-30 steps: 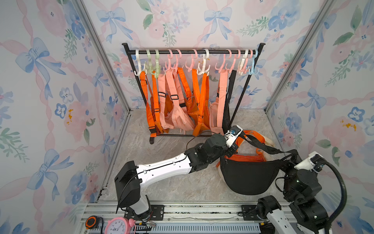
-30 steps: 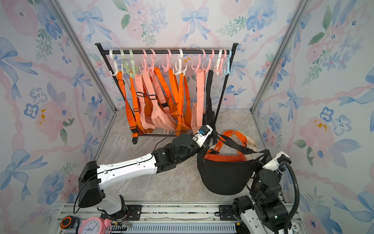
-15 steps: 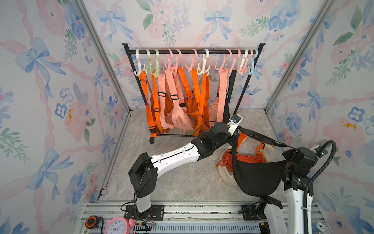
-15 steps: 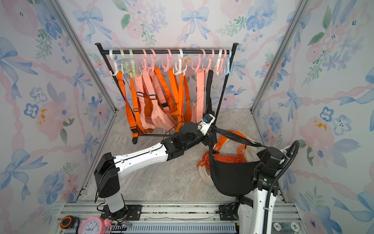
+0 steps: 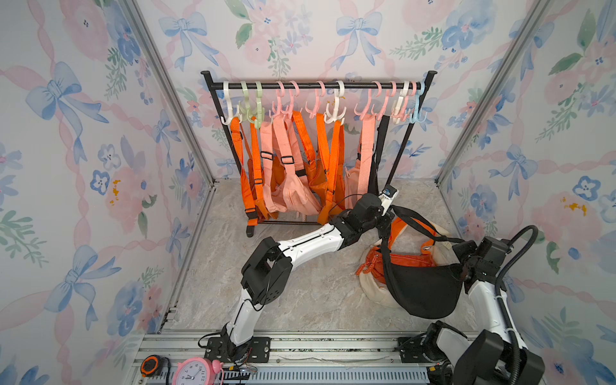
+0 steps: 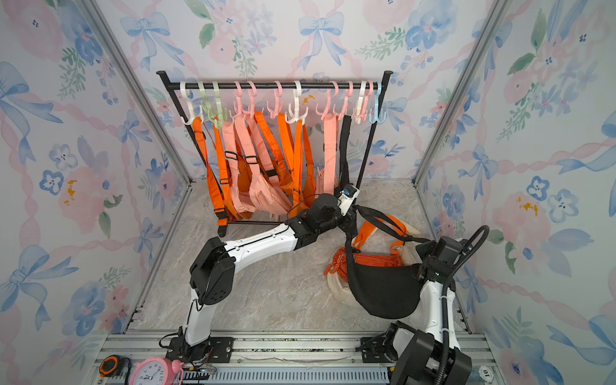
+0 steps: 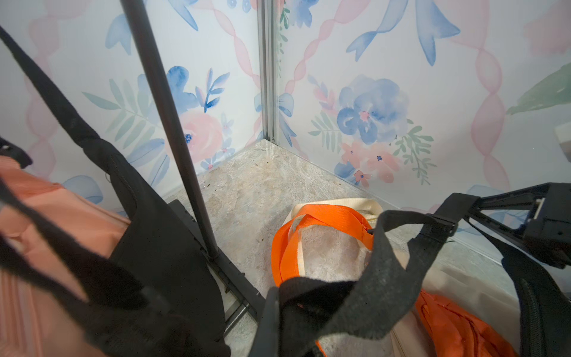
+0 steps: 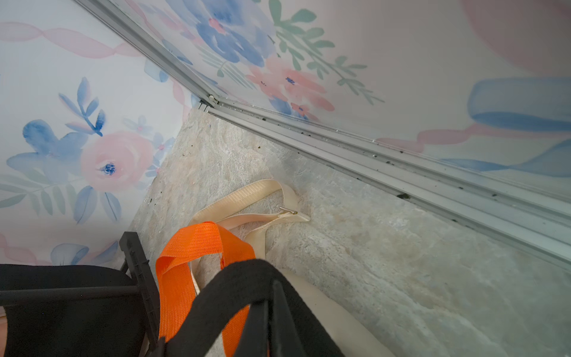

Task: Take the bag off the hook
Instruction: Place the bag inside the bag.

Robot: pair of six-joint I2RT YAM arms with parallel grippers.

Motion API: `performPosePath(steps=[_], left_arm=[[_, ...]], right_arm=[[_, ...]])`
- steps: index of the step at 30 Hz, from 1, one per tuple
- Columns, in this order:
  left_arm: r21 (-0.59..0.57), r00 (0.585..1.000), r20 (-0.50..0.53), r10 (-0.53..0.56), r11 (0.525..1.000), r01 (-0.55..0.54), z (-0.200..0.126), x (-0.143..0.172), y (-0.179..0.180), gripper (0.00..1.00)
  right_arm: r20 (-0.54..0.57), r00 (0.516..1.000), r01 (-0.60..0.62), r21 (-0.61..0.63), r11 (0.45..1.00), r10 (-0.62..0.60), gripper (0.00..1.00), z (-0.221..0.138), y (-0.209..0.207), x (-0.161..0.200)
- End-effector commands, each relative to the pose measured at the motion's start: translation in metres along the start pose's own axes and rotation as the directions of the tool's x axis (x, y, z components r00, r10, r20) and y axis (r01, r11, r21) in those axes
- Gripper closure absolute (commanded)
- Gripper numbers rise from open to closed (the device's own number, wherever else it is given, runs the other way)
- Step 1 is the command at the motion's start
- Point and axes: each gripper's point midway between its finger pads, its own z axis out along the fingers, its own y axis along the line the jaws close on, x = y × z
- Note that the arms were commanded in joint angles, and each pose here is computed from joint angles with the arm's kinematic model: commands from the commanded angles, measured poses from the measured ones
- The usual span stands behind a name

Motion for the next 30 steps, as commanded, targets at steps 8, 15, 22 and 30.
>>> performPosePath(steps=[8,15,22,30], left_arm=[[0.037,0.996,-0.083,-0.034,0.999,0.037,0.044,0.028,0.005,0.98],[0.061,0.993,-0.109,-0.037,0.997,0.044,0.053,0.039,0.001,0.71],[0.054,0.994,-0.103,-0.043,0.997,0.049,0.041,0.028,0.002,0.5],[0.037,0.996,-0.054,-0.071,0.997,0.073,0.006,-0.002,0.004,0.43]], right_arm=[[-0.005,0.999,-0.045,-0.101,0.994,0.045,0.93,0.027,0.024,-0.011],[0.016,0.999,-0.038,-0.098,0.995,0.04,0.61,0.023,0.022,-0.016],[0.043,0.998,-0.037,-0.118,0.992,0.042,0.29,0.011,0.029,-0.025],[0.067,0.998,0.002,-0.271,0.962,0.017,0.05,-0.027,0.073,-0.036]])
